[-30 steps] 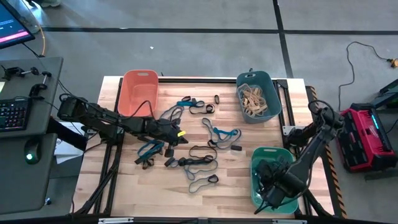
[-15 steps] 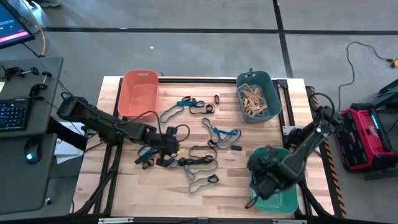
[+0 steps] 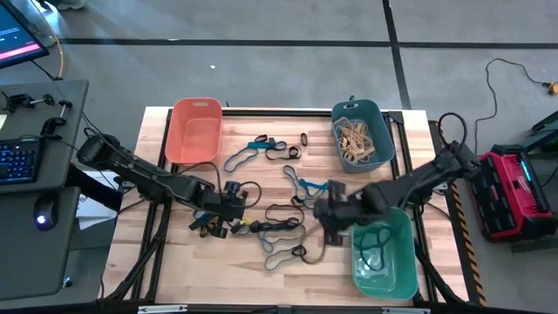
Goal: Sort rubber bands into baskets
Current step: Put the blue rubber band into the green bin
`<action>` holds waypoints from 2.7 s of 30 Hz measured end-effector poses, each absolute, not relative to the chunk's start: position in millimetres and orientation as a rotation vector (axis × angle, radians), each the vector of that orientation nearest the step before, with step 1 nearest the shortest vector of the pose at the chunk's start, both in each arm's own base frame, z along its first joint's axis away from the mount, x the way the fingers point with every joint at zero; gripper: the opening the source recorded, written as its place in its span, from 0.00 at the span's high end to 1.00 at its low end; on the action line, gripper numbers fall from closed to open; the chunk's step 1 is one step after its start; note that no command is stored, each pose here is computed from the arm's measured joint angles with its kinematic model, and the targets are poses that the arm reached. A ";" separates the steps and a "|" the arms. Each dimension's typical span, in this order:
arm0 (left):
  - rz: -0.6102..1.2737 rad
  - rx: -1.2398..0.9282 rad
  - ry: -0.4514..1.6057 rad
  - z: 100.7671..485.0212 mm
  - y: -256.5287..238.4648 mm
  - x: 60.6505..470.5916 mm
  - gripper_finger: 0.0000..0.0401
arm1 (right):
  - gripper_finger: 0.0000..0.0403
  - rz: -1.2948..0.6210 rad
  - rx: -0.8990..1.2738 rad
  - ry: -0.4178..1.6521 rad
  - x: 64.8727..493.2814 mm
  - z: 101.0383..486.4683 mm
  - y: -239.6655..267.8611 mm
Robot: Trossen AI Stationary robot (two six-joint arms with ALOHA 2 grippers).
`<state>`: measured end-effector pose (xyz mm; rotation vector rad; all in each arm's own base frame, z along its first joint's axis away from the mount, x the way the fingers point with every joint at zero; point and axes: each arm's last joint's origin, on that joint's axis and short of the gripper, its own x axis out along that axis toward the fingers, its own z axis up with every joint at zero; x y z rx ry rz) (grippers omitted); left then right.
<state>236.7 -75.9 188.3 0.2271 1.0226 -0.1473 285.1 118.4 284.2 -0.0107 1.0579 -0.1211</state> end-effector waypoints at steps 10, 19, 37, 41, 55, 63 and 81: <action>-0.152 0.001 0.915 203.7 -67.1 199.1 1.00 | 1.00 -0.041 -0.057 0.809 325.7 255.6 57.1; -0.055 -0.210 1.151 199.1 -75.5 164.4 0.97 | 1.00 -0.018 -0.029 0.705 328.9 229.7 33.8; 0.205 -0.179 1.222 178.8 -67.0 155.7 0.81 | 1.00 0.014 -0.023 0.696 325.1 222.6 48.0; 0.258 -0.204 1.243 168.5 -56.5 154.3 0.80 | 1.00 0.021 -0.055 0.695 324.6 222.6 50.8; 0.170 -0.265 1.244 149.0 -44.5 155.7 0.78 | 1.00 0.021 -0.061 0.696 324.5 222.5 50.8; 0.080 -0.273 1.228 149.9 -44.7 159.7 0.83 | 1.00 0.021 -0.061 0.697 324.5 222.3 50.8; 0.014 -0.245 1.156 179.7 -48.3 171.1 1.00 | 0.89 0.035 -0.080 0.611 325.2 228.5 72.5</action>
